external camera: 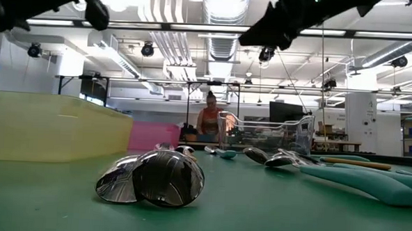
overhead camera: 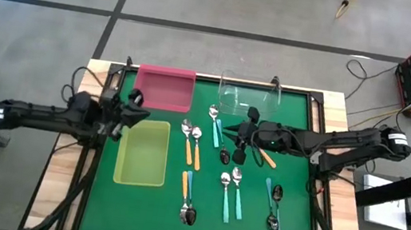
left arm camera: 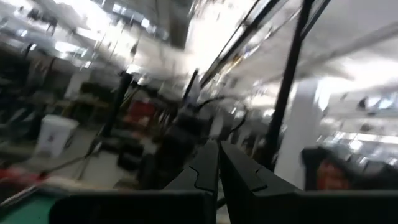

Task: Sort silverware by color (type)
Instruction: Put the yellow spoon into the transparent bin

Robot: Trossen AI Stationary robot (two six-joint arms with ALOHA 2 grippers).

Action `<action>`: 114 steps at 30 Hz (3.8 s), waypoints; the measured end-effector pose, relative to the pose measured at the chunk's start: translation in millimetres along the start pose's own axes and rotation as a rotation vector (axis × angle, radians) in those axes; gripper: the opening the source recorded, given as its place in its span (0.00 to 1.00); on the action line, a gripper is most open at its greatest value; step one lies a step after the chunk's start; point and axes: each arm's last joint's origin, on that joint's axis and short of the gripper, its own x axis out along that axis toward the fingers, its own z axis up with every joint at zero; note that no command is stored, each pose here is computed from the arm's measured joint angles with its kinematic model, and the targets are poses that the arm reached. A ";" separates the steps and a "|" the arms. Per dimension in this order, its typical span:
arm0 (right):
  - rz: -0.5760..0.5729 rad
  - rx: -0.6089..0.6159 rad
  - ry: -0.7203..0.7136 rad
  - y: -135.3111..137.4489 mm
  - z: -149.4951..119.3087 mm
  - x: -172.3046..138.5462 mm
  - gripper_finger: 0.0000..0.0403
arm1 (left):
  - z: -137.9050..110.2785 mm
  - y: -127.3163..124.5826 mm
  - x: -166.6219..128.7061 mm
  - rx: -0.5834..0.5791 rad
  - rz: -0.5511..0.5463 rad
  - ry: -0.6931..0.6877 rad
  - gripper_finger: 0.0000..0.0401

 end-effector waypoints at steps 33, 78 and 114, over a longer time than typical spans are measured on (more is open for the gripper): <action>-0.191 0.498 1.164 -27.8 -35.9 23.3 0.17 | 57.2 -3.6 32.5 0.715 0.356 0.479 0.00; -0.179 0.500 1.096 -70.7 -125.6 31.5 0.54 | 53.4 2.2 36.4 0.769 0.453 0.497 0.00; -0.003 0.544 0.849 -72.7 -62.2 25.1 0.04 | 50.9 3.4 36.6 0.757 0.455 0.517 0.00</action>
